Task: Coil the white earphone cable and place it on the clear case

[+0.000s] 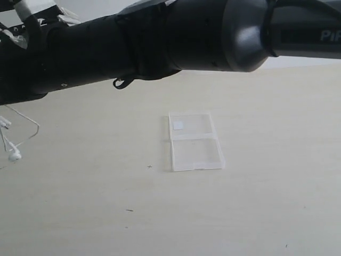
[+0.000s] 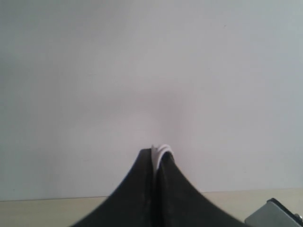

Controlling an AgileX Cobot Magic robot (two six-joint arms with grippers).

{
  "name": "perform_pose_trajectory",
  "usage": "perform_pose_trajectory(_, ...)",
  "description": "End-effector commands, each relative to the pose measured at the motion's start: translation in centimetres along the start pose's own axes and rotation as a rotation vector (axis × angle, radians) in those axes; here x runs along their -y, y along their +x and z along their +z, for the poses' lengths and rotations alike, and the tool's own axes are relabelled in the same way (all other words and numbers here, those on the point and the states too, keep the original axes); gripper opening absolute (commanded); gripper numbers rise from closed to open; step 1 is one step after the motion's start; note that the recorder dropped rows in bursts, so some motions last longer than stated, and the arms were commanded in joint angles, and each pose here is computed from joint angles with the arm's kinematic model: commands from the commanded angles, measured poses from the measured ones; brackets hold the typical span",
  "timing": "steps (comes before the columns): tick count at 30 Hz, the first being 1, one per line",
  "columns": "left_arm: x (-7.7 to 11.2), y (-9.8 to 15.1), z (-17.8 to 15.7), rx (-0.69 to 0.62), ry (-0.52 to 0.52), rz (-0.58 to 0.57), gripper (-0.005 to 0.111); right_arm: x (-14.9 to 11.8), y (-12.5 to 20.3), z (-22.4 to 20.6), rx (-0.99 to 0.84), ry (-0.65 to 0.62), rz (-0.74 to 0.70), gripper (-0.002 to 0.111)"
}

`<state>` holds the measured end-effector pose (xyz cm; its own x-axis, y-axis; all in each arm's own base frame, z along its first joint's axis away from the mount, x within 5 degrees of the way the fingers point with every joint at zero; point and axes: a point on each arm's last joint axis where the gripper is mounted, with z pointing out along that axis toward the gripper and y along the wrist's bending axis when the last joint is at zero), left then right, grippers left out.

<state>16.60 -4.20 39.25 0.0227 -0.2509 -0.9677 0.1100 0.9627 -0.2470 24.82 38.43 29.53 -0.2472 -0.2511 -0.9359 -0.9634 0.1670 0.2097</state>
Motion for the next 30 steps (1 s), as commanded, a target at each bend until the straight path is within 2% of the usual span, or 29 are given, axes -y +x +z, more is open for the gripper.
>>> perform_pose_trajectory(1, -0.6, -0.4, -0.3, 0.022, -0.053, 0.048, 0.0, 0.3, 0.2, -0.6, -0.08, 0.062, -0.064, 0.0)
perform_pose_trajectory(7, -1.4, 1.2, -0.3, -0.061, -0.121, 0.057, 0.0, 0.3, -1.2, -2.8, -0.148, 0.191, -0.162, 0.0)
perform_pose_trajectory(18, -2.3, 5.7, -0.5, -0.214, -0.141, 0.045, 0.0, -1.5, -5.3, -8.3, -0.155, 0.351, -0.319, 0.0)
perform_pose_trajectory(22, -1.3, 6.7, -0.5, -0.244, -0.009, 0.038, 0.0, -2.1, -6.1, -9.4, -0.154, 0.364, -0.366, 0.0)
perform_pose_trajectory(24, -0.2, 7.1, -0.5, -0.26, 0.122, 0.038, 0.0, -2.2, -6.3, -9.7, -0.151, 0.363, -0.377, 0.0)
perform_pose_trajectory(26, 0.6, 7.5, -0.4, -0.273, 0.207, 0.049, 0.0, -2.3, -6.4, -9.8, -0.148, 0.365, -0.38, 0.0)
perform_pose_trajectory(30, 0.8, 8.0, 0.0, -0.295, 0.232, 0.084, 0.0, -2.3, -6.2, -9.8, -0.169, 0.365, -0.398, 0.0)
